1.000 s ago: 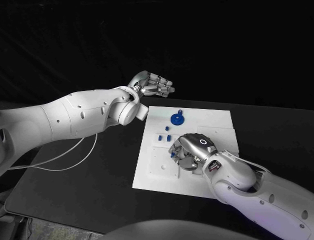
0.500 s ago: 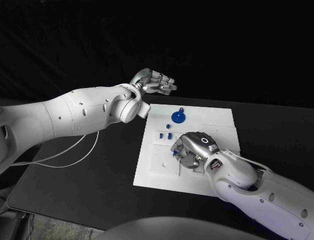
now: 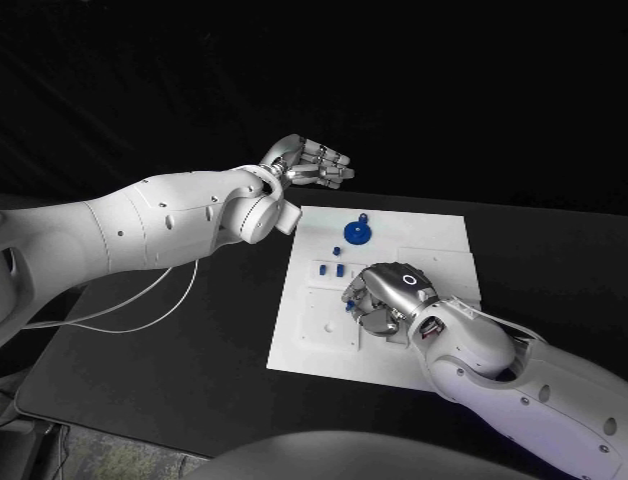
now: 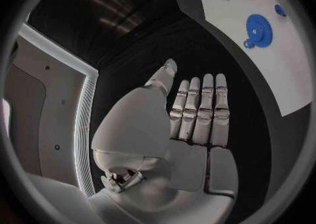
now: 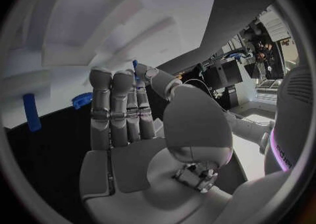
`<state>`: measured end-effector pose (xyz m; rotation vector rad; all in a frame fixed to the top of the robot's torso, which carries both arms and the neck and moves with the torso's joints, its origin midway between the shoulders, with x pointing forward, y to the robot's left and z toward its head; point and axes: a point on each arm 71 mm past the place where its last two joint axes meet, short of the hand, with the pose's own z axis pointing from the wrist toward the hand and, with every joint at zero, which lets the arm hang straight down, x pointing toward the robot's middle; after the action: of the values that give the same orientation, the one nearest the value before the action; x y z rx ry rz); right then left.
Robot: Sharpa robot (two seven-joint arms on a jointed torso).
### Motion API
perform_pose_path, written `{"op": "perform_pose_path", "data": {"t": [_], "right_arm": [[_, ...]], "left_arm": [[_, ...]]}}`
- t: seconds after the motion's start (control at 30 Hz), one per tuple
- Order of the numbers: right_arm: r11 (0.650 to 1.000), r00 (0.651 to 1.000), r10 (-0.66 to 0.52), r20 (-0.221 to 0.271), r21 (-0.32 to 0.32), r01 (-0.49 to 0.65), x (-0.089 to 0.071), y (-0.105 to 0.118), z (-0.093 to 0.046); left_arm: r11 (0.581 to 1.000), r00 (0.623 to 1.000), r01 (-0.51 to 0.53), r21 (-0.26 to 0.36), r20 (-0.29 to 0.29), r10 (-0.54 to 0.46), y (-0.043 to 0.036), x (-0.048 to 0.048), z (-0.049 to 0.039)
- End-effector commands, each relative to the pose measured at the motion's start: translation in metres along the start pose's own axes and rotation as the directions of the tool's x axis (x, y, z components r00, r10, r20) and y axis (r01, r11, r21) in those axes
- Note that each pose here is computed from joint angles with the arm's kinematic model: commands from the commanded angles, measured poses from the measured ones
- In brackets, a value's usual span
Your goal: Assemble the parts on the task board
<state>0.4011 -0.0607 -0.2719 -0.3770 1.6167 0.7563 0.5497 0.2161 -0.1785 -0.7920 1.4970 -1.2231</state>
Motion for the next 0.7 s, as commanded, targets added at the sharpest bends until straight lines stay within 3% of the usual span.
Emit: {"op": "perform_pose_path", "data": {"t": [0.03,0.7], "right_arm": [[1.000,1.000,-0.014,-0.015,-0.010,0.014,0.0014,0.0004,-0.0006],[1.000,0.999,-0.020,-0.031,-0.003,0.020,0.0029,-0.0014,-0.0007]], "left_arm": [[1.000,1.000,0.010,0.005,-0.013,-0.010,-0.0016,0.0014,0.0006],[1.000,1.000,0.011,0.003,-0.016,-0.011,-0.0013,0.0017,0.0010]]}}
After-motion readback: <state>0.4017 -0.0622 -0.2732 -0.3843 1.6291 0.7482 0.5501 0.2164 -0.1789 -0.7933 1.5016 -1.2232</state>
